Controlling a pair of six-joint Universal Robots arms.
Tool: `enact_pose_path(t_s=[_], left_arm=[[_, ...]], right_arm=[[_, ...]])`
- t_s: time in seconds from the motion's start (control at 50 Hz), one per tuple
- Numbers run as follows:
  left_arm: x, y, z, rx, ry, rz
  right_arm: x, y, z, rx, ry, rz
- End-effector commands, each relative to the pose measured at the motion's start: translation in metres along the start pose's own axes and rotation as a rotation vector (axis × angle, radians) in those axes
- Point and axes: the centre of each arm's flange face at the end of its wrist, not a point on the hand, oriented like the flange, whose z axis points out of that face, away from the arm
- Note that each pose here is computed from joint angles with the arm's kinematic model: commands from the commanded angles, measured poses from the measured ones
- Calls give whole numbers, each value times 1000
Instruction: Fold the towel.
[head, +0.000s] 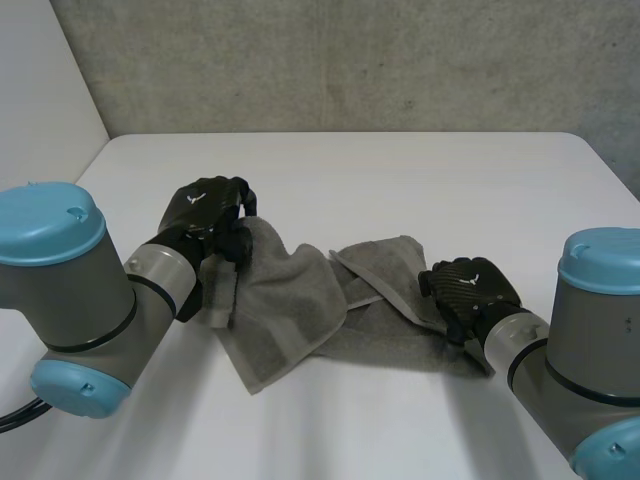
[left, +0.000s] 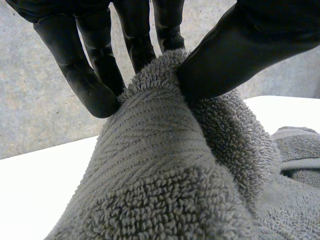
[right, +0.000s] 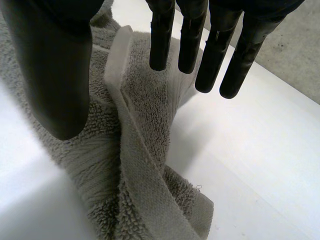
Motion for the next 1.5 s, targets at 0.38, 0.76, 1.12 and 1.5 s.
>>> enact_pose_path(t_s=[0.38, 0.76, 1.12, 1.5], left_arm=[[0, -4, 1, 9, 0, 0], [-21, -61, -14, 23, -72, -10], [-33, -85, 46, -69, -60, -28], [-32, -145, 36, 234, -31, -49]], right_arm=[[12, 1, 32, -9, 56, 0], [55, -111, -35, 209, 150, -25], [89, -184, 28, 527, 172, 39], [75, -174, 17, 534, 84, 87]])
